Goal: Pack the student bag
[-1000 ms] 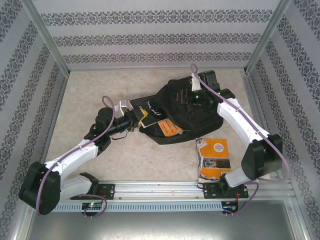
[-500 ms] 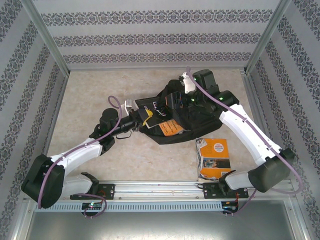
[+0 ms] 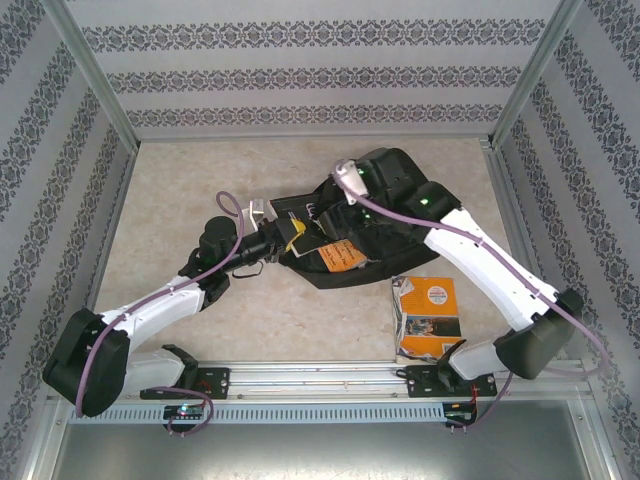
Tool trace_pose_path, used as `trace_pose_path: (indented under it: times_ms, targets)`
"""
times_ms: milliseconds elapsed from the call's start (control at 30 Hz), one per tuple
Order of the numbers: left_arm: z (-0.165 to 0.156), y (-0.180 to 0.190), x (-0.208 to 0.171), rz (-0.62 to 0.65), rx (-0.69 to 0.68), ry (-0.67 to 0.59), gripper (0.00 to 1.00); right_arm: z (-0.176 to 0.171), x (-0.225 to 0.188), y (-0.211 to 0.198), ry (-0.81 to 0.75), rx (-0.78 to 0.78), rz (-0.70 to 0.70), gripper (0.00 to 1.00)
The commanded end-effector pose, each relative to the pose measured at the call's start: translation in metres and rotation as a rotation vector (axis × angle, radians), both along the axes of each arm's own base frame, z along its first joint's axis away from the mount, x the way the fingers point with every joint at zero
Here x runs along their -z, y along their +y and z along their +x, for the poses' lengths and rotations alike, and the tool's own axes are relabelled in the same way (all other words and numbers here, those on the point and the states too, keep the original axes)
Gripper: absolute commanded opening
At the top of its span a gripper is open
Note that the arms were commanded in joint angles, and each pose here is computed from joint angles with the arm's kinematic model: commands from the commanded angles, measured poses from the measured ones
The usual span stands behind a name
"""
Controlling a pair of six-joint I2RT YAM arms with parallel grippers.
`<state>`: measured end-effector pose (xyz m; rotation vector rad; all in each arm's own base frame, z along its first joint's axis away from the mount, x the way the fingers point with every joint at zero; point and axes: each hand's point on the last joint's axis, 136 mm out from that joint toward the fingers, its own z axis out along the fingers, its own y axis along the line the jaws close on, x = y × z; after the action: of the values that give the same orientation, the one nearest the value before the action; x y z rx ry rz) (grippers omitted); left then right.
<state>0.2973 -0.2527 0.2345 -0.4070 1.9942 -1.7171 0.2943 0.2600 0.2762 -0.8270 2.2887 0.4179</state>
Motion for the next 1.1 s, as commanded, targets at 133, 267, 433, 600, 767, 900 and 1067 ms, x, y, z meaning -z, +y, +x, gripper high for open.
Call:
trace_pose_path:
  times_ms: [133, 267, 433, 600, 767, 900, 1067]
  targets:
    - [-0.02, -0.002, -0.043, -0.014, 0.046, -0.208, 0.0, 0.02, 0.008, -0.02, -0.233, 0.0, -0.536, 0.72]
    - [-0.022, -0.001, -0.04, 0.003, 0.048, -0.209, 0.0, 0.031, 0.015, -0.015, -0.306, -0.014, -0.738, 0.7]
    - [-0.024, 0.002, -0.032, 0.042, 0.048, -0.194, 0.0, 0.04, 0.01, -0.005, -0.355, 0.014, -0.778, 0.52]
    - [-0.028, 0.006, -0.026, 0.106, 0.043, -0.198, 0.0, 0.039, 0.008, 0.003, -0.36, -0.008, -0.771, 0.11]
    - [-0.032, 0.018, -0.015, 0.21, 0.01, -0.188, 0.0, 0.039, -0.007, -0.004, -0.269, 0.065, -0.581, 0.0]
    - [-0.033, 0.018, 0.001, 0.221, 0.015, -0.159, 0.0, 0.039, -0.037, -0.013, -0.18, 0.154, -0.291, 0.0]
    - [-0.027, 0.012, 0.015, 0.185, 0.019, -0.156, 0.0, 0.033, -0.049, -0.012, -0.09, 0.162, -0.091, 0.0]
